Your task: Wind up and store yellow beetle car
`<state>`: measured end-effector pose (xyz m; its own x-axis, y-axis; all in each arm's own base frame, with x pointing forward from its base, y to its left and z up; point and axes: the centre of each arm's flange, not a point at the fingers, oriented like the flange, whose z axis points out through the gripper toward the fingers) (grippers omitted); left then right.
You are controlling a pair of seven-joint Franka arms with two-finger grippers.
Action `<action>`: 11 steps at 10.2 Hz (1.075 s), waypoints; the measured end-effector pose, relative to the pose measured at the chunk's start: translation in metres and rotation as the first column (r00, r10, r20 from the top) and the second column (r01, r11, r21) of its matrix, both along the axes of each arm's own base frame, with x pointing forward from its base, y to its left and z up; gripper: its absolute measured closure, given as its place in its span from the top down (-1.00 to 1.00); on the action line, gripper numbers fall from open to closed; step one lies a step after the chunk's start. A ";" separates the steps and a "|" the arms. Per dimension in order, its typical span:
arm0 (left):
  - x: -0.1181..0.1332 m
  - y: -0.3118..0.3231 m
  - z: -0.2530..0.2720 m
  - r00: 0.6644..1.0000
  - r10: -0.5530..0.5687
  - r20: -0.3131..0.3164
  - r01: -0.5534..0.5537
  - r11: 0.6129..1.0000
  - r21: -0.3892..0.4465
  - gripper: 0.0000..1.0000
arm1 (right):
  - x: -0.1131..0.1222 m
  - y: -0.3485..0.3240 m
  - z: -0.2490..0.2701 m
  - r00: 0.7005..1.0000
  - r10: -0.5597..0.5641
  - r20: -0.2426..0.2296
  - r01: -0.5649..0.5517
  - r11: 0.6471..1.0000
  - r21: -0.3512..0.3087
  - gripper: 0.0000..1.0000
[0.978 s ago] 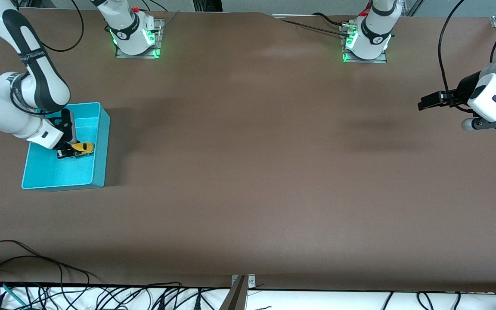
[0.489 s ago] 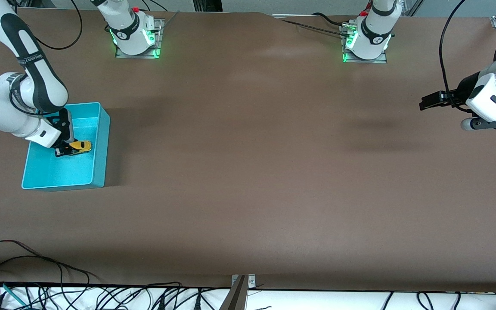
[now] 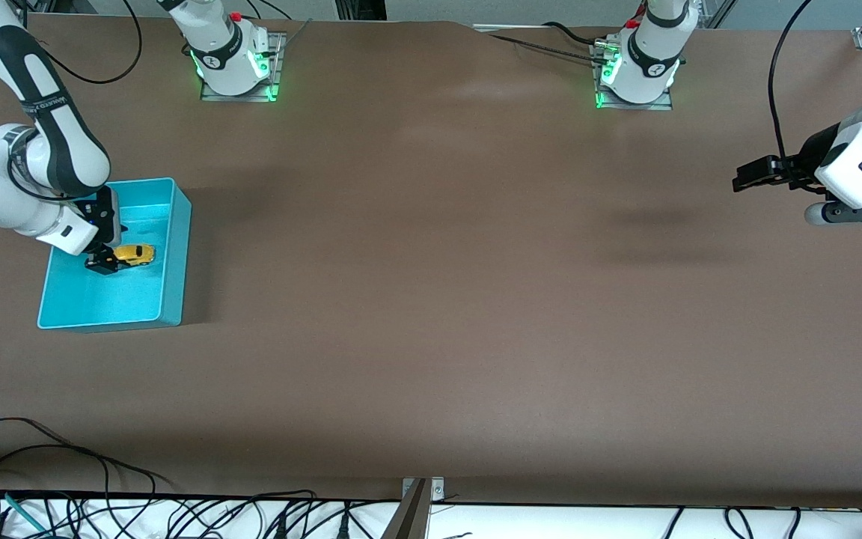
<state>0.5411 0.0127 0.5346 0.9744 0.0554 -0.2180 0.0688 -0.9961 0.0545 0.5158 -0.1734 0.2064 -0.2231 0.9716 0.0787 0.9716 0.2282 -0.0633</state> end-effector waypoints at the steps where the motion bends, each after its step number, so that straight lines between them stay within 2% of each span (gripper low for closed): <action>1: 0.002 0.000 0.001 1.000 -0.011 0.005 0.011 1.000 -0.002 1.00 | 0.002 -0.001 0.007 1.000 -0.016 -0.017 0.016 1.000 0.013 1.00; 2: 0.005 -0.002 0.003 1.000 -0.016 0.011 0.016 1.000 0.001 1.00 | 0.007 0.000 0.020 0.999 -0.028 -0.032 0.029 0.999 0.026 1.00; 5: 0.007 -0.005 0.008 0.999 -0.024 0.022 0.024 1.000 0.008 1.00 | 0.020 0.012 0.073 0.996 -0.079 -0.036 0.080 0.996 0.036 1.00; 7: 0.007 -0.003 0.008 1.000 -0.021 0.022 0.021 1.000 0.008 1.00 | 0.029 0.022 0.102 0.986 -0.154 -0.066 0.157 0.986 0.051 1.00; 9: 0.007 -0.002 0.006 1.000 -0.018 0.019 0.018 1.000 0.008 1.00 | 0.034 0.032 0.136 0.951 -0.296 -0.088 0.299 0.954 0.021 1.00; 11: 0.011 0.000 -0.005 1.000 -0.017 -0.001 0.017 1.000 0.007 1.00 | 0.031 0.054 0.177 0.879 -0.469 -0.089 0.470 0.883 -0.013 1.00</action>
<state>0.5526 0.0122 0.5301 0.9750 0.0408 -0.2182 0.0524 -0.9975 0.0475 0.5465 -0.1190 0.3838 0.2668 0.9599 0.0858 0.9556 -0.2520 -0.1525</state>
